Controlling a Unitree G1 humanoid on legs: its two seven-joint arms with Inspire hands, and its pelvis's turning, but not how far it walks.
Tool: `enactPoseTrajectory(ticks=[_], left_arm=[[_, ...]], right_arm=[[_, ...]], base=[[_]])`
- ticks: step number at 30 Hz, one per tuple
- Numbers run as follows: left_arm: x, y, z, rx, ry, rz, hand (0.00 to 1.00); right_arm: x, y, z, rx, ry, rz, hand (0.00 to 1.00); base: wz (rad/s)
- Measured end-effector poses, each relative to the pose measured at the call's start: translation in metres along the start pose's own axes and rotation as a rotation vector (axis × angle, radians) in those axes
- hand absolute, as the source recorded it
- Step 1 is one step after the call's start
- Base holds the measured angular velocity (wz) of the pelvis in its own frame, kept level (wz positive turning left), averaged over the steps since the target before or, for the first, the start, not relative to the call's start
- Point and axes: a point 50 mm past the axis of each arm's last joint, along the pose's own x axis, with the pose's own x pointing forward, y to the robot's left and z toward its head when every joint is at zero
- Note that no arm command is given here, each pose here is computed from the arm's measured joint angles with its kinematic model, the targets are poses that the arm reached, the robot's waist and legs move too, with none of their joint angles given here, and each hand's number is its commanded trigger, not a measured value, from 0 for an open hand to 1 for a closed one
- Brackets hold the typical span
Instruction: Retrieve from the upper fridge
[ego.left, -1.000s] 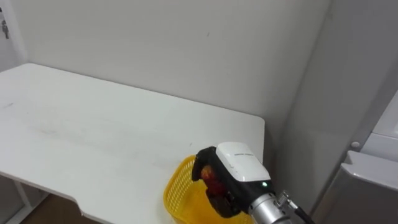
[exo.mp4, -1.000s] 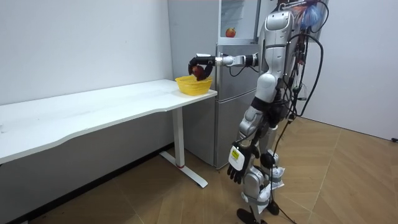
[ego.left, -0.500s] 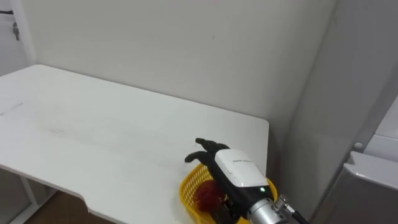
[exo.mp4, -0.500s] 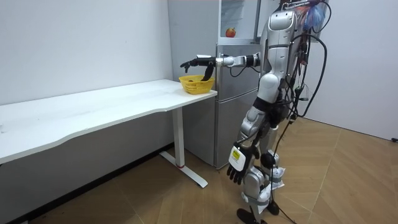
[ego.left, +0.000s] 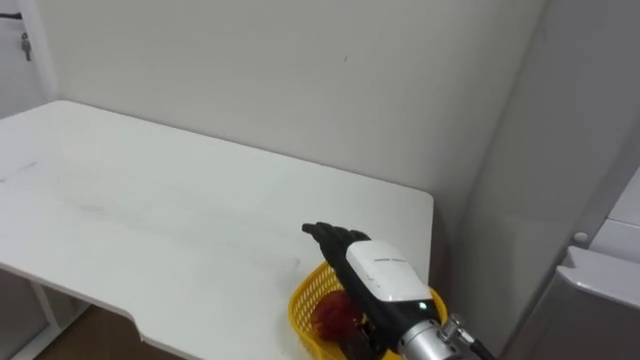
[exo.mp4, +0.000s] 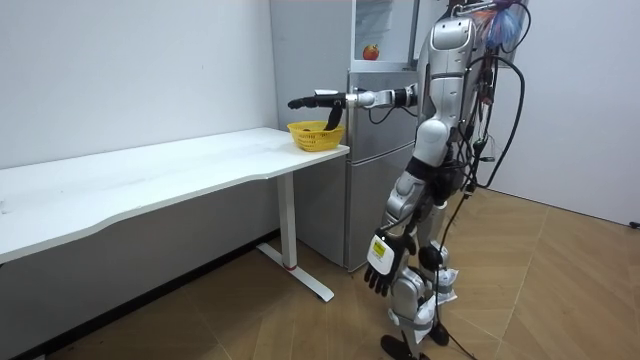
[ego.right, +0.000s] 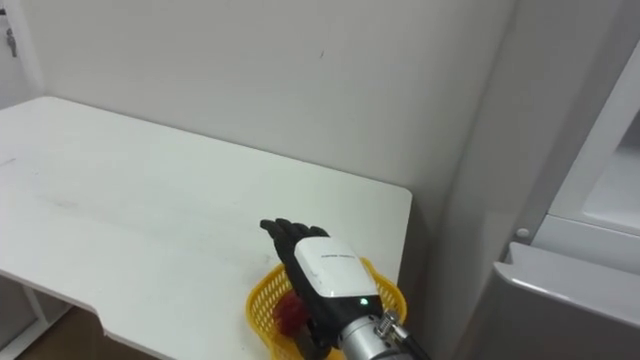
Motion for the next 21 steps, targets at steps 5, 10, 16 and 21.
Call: enactPoseTrajectory(ticks=[5, 10, 16, 21], left_arm=[[0.0, 0.0, 0.0, 0.005, 0.0, -0.002, 0.0], [0.0, -0.001, 0.001, -0.004, 0.004, -0.012, 0.0], [0.0, 0.0, 0.002, -0.006, 0.012, -0.002, 0.0], [0.001, -0.002, 0.004, -0.008, 0.011, 0.006, 0.0]], right_arm=[[0.0, 0.0, 0.001, 0.035, 0.002, -0.001, 0.0], [0.013, -0.006, 0.015, 0.068, -0.019, -0.004, 0.0], [0.026, -0.016, 0.032, 0.077, -0.066, -0.037, 0.0], [0.026, -0.017, 0.03, 0.07, -0.062, -0.039, 0.0]], base=[[0.0], [-0.05], [0.01], [-0.01]])
